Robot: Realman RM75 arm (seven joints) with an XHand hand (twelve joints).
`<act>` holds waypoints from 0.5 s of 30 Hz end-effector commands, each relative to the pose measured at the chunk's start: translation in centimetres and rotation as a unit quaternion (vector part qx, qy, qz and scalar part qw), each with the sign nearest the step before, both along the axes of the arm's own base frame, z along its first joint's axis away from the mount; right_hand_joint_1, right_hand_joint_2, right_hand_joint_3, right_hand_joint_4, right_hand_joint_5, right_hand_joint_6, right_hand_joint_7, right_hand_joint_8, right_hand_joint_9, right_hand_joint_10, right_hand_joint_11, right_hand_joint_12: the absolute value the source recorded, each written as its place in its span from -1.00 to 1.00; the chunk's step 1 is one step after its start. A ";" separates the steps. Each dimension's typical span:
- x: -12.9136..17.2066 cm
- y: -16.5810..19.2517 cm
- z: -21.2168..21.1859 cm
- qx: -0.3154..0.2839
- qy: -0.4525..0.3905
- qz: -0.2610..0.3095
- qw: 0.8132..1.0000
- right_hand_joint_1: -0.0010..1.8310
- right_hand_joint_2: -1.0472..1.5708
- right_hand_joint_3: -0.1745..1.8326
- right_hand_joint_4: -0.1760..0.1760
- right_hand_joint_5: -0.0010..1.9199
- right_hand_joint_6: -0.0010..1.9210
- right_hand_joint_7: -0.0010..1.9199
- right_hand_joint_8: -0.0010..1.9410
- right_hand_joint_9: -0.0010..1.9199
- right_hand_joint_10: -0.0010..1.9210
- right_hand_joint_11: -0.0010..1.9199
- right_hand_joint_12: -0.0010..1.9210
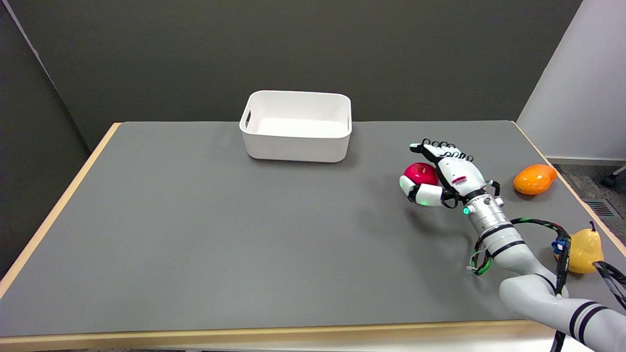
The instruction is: Pick up the red apple.
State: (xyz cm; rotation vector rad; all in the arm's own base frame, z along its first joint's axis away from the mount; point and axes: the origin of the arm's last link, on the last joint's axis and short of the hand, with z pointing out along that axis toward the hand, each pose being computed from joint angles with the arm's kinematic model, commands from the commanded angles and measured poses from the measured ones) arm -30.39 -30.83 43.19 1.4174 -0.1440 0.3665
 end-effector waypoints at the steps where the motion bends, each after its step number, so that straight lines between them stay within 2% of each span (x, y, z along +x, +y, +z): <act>1: -1.1 -1.5 -0.7 0.009 0.000 -0.021 1.000 -0.63 0.29 0.03 0.42 -0.75 -0.52 -0.69 -0.67 -0.84 -0.33 -0.92 0.25; 5: -1.0 -1.5 -0.7 0.009 -0.001 -0.022 1.000 -0.65 0.26 0.14 0.42 -0.76 -0.48 -0.70 -0.63 -0.83 -0.31 -0.89 0.20; 11: -1.0 -1.5 -0.8 0.013 0.005 -0.020 1.000 -0.58 0.28 0.15 0.43 -0.75 -0.47 -0.68 -0.62 -0.80 -0.29 -0.85 0.25; 13: -1.0 -1.5 -1.0 0.016 0.006 -0.018 1.000 -0.34 0.31 0.17 0.48 -0.72 -0.42 -0.65 -0.57 -0.71 -0.23 -0.77 0.37; 15: -0.9 -1.5 -1.1 0.019 0.011 -0.017 1.000 -0.22 0.34 0.11 0.51 -0.69 -0.39 -0.61 -0.61 -0.69 -0.19 -0.75 0.42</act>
